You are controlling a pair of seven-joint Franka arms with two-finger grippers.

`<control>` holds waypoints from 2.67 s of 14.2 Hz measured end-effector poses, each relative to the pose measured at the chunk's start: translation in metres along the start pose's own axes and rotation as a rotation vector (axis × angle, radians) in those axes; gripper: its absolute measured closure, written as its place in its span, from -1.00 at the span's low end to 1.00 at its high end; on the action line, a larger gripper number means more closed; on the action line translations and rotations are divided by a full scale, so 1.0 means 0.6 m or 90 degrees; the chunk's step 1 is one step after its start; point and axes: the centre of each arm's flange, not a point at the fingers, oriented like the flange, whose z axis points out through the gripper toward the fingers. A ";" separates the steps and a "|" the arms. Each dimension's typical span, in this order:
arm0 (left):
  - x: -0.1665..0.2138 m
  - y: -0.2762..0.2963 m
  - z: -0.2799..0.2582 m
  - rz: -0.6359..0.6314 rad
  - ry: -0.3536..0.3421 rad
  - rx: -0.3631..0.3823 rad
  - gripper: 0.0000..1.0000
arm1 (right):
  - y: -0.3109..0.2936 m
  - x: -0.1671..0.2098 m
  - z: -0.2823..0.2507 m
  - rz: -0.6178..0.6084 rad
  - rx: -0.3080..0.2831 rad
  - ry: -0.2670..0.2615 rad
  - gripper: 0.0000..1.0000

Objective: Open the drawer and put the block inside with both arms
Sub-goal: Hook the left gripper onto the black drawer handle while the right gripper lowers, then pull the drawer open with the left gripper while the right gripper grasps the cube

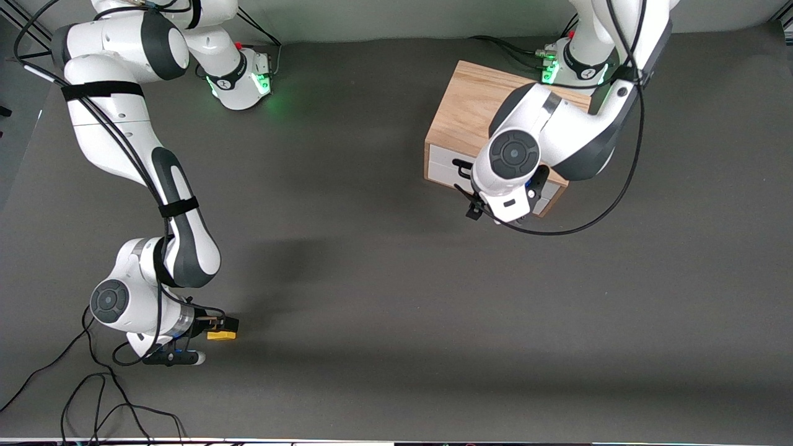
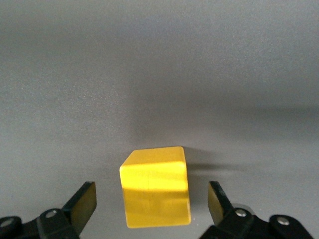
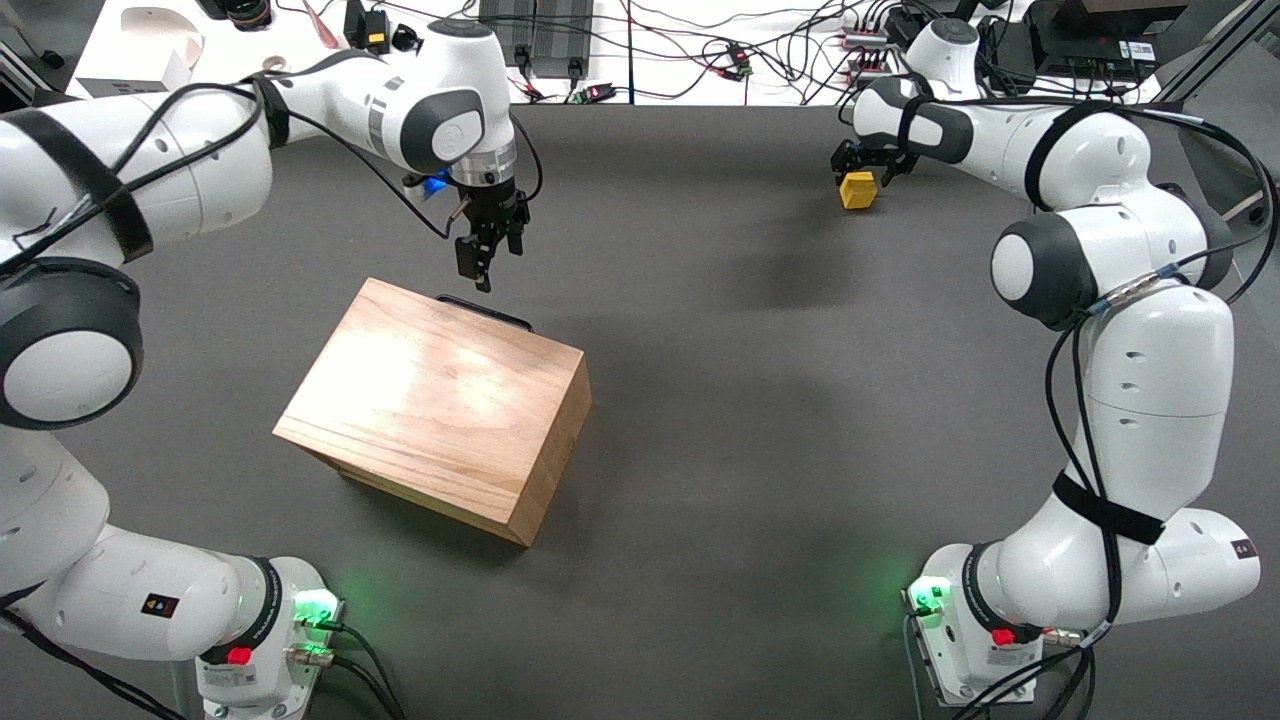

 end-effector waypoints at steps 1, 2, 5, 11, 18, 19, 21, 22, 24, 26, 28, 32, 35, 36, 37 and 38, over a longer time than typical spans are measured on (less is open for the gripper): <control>0.002 0.006 0.014 0.000 -0.001 0.006 -1.00 | 0.000 -0.001 0.003 0.000 0.000 -0.003 -0.99; 0.004 0.010 0.029 -0.001 -0.002 0.015 -1.00 | 0.000 -0.003 0.007 0.000 0.000 -0.008 -0.99; 0.009 0.011 0.070 0.000 0.002 0.040 -1.00 | -0.001 -0.007 0.021 0.000 -0.001 -0.016 -0.99; 0.025 0.011 0.098 -0.003 0.015 0.048 -1.00 | -0.001 -0.004 0.016 0.000 0.000 -0.012 -0.99; 0.029 0.025 0.108 -0.002 0.014 0.033 -1.00 | 0.004 -0.006 0.020 0.003 -0.001 -0.015 -0.89; 0.028 0.028 0.106 -0.002 0.013 0.028 -1.00 | 0.005 -0.007 0.026 0.003 -0.001 -0.018 -0.89; 0.027 0.034 0.101 -0.001 0.012 0.022 -1.00 | 0.006 -0.011 0.039 0.003 -0.002 -0.025 -0.74; 0.027 0.039 0.097 0.000 0.012 0.018 -1.00 | 0.007 -0.012 0.043 0.003 -0.002 -0.028 -0.53; 0.027 0.054 0.088 0.003 0.012 0.007 -1.00 | 0.008 -0.013 0.047 0.004 -0.003 -0.029 -0.09; 0.027 0.073 0.078 0.003 0.011 -0.006 -1.00 | 0.008 -0.012 0.046 0.004 -0.003 -0.029 -0.09; 0.024 0.087 0.078 0.006 0.015 -0.010 -1.00 | 0.009 -0.012 0.046 0.004 -0.003 -0.029 -0.09; 0.017 0.105 0.077 0.001 0.031 -0.008 -1.00 | 0.009 -0.006 0.033 0.005 -0.003 -0.019 -0.09; 0.014 0.119 0.073 0.004 0.037 -0.010 -1.00 | 0.005 0.005 -0.018 0.036 0.000 -0.017 -0.09; 0.014 0.125 0.070 0.005 0.037 -0.016 -1.00 | 0.002 0.011 -0.047 0.053 0.001 -0.021 -0.09; 0.014 0.132 0.066 0.005 0.036 -0.024 -1.00 | -0.002 0.019 -0.079 0.069 0.002 -0.023 -0.09; 0.016 0.140 0.063 0.004 0.034 -0.033 -1.00 | -0.006 0.026 -0.111 0.085 0.004 -0.021 -0.09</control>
